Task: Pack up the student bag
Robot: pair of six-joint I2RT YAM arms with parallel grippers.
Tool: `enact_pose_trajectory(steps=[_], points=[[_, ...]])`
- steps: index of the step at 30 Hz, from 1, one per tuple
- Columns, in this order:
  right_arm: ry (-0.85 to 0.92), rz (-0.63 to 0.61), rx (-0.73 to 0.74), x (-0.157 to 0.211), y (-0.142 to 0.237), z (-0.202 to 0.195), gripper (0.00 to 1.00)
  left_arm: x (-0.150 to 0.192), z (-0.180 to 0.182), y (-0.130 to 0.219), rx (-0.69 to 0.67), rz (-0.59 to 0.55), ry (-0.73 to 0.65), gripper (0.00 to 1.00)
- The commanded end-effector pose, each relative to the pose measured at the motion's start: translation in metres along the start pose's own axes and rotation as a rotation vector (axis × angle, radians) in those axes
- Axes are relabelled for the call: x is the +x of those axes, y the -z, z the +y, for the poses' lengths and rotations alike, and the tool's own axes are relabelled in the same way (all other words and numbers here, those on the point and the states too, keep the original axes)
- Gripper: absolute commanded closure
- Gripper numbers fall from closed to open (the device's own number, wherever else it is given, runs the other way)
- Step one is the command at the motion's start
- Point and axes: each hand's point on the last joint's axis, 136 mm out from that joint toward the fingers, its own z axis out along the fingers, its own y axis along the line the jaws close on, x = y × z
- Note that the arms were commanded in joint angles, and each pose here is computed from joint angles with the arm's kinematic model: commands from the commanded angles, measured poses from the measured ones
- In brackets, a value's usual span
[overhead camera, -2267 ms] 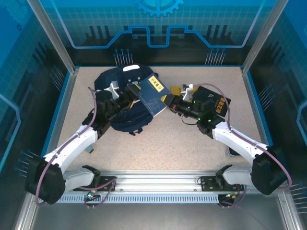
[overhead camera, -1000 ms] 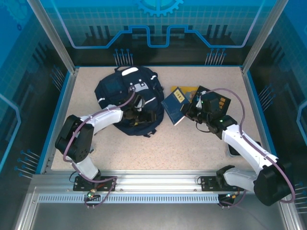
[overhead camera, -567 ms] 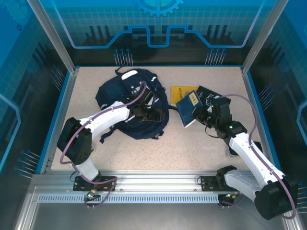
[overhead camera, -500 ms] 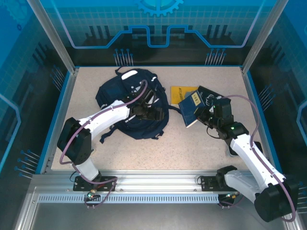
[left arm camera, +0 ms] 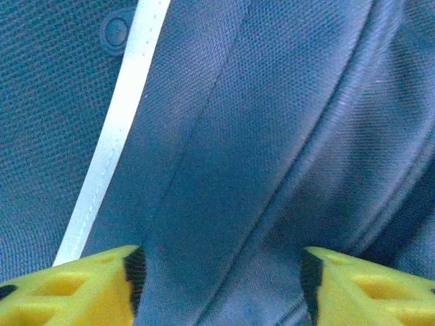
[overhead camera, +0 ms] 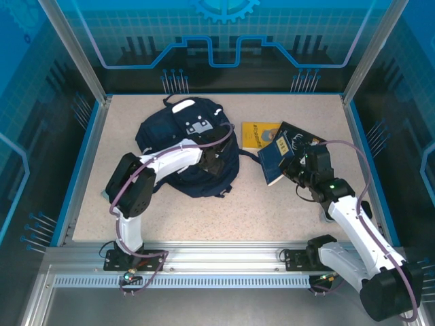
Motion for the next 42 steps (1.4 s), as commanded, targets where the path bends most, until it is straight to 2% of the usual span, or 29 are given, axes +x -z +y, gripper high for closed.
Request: enact_pose_trajectory(steps=[1,7,12,15,20,28,32,36,42], points=[[0.001,-0.033,-0.026,-0.008,0.006,0.004,1.0,-0.01,0.009,-0.002,-0.076,-0.01,-0.039,0.44],[0.003,-0.029,-0.029,-0.006,0.008,0.004,1.0,-0.018,0.019,-0.005,-0.148,-0.025,-0.034,0.59],[0.001,-0.026,-0.029,-0.005,0.008,0.003,1.0,-0.026,0.025,0.008,-0.172,-0.073,-0.024,0.78],[0.005,-0.026,-0.032,-0.005,0.01,0.004,0.99,-0.031,0.035,0.029,-0.199,-0.126,0.014,0.84],[0.025,-0.013,-0.064,-0.003,0.013,0.01,0.99,-0.038,0.056,0.084,-0.217,-0.284,0.091,0.93],[0.101,0.097,-0.386,0.015,0.02,0.068,0.98,-0.048,0.073,0.171,-0.143,-0.558,0.195,1.0],[0.148,0.181,-0.453,0.035,0.019,0.084,0.98,-0.058,0.071,0.2,-0.076,-0.656,0.229,1.0],[0.155,0.246,-0.452,0.054,0.008,0.087,0.98,-0.065,0.066,0.21,-0.031,-0.692,0.243,1.0],[0.158,0.313,-0.481,0.078,-0.015,0.117,0.97,-0.067,0.06,0.211,0.009,-0.693,0.247,1.0]])
